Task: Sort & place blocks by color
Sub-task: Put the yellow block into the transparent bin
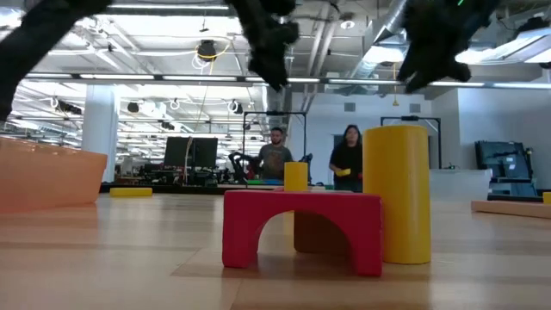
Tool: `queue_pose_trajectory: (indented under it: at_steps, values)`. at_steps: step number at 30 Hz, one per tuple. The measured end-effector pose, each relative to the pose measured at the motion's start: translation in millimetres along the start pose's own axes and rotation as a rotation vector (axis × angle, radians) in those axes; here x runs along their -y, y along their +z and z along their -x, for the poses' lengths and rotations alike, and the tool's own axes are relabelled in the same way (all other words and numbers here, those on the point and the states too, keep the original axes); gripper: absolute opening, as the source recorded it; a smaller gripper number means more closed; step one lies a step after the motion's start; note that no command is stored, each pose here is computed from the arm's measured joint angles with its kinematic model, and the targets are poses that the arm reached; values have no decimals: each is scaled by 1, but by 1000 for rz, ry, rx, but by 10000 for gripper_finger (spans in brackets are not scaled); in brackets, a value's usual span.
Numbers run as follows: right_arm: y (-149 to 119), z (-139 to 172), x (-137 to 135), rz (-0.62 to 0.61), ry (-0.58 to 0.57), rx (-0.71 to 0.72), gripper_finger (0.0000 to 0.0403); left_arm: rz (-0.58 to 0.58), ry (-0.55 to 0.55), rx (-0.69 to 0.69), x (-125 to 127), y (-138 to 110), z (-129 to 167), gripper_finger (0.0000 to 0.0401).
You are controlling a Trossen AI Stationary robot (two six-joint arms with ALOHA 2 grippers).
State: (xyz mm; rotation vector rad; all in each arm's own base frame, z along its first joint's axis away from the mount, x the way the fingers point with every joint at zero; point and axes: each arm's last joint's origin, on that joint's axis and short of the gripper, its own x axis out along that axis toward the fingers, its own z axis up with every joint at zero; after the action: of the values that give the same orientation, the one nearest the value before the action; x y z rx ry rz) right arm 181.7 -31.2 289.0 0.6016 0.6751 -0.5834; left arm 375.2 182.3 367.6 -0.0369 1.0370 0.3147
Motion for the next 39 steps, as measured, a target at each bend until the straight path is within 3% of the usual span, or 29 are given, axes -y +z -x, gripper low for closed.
queue_pose_trajectory:
  at_steps: [5,12,18,22,34,39]
  values:
    - [7,-42,17,-83,-143,-162,239,58,76,138,-4,-35,74,226]
    - [6,-85,41,-128,-321,-328,270,186,13,406,11,-95,100,226]
    - [1,-109,43,-86,-337,-412,271,334,-4,501,19,-132,91,226]
    - [-5,-122,45,-76,-366,-464,271,388,-13,469,21,-146,83,226]
    - [-19,-157,48,-45,-388,-573,269,403,-40,425,28,-150,75,226]
    - [-19,-155,47,-46,-387,-570,222,403,-37,418,29,-151,74,226]
